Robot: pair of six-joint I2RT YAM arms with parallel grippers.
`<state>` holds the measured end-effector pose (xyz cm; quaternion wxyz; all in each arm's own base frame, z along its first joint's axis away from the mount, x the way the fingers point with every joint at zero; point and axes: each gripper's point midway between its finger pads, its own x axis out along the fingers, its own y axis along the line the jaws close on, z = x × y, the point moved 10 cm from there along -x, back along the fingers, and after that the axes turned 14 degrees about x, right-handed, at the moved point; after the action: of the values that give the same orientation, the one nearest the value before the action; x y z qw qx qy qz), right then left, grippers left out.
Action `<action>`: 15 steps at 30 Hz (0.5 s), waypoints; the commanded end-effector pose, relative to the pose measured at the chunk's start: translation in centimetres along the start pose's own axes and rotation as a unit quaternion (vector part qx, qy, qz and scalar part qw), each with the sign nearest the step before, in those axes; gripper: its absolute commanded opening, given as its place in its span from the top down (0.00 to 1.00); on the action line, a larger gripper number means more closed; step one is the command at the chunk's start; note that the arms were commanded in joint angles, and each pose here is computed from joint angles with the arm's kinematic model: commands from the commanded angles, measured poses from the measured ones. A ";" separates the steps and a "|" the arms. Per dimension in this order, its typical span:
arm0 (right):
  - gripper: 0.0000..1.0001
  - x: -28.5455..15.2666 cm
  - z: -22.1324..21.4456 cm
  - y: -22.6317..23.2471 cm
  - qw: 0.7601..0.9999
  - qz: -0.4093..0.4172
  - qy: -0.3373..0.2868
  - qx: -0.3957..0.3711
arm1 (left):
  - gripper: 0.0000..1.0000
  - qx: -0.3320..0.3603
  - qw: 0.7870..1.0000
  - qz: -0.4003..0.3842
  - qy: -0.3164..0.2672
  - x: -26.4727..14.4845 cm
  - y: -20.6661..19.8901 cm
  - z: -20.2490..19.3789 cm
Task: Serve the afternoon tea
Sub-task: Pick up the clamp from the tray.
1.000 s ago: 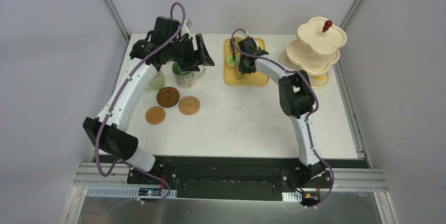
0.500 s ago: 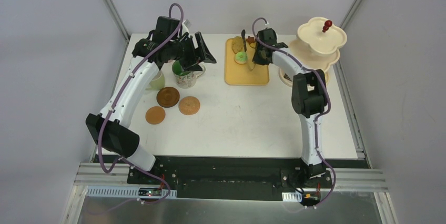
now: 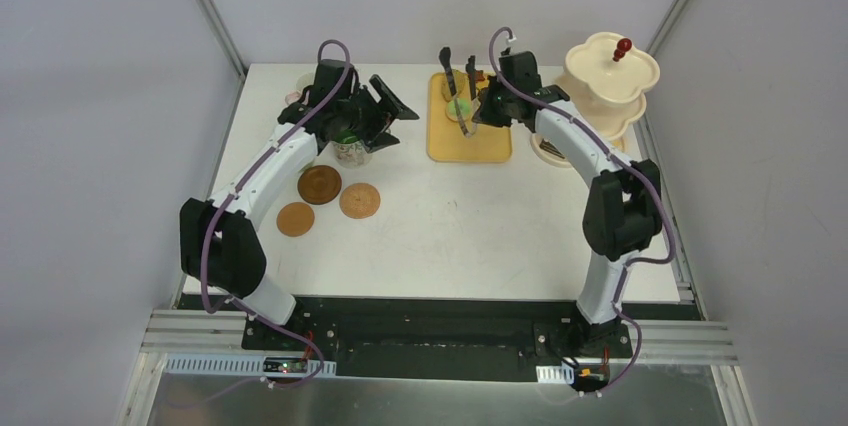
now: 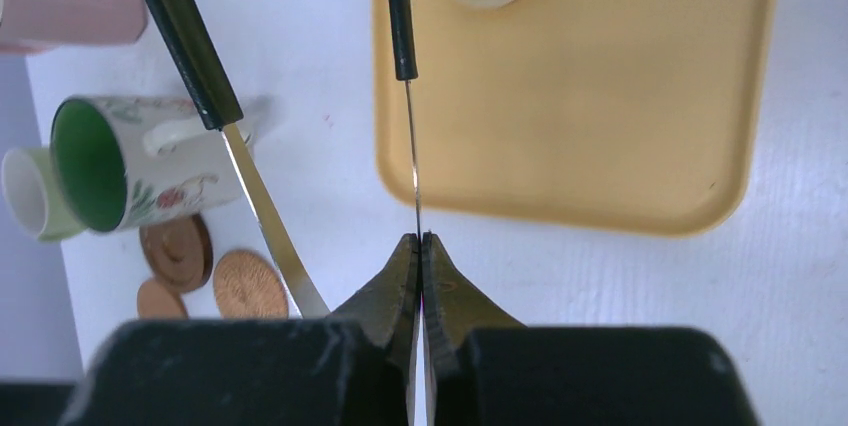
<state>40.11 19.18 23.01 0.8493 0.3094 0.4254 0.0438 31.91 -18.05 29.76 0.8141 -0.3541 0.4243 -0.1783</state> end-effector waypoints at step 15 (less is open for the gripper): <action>1.00 -8.5 -6.8 6.8 0.986 0.107 0.083 -0.093 | 0.24 0.012 0.993 0.025 -0.115 0.7 -1.7 1.6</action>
<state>32.31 24.95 25.14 0.8196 0.2643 0.4852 0.1516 33.17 -19.10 30.19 0.8468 -0.3600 0.3647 -0.1425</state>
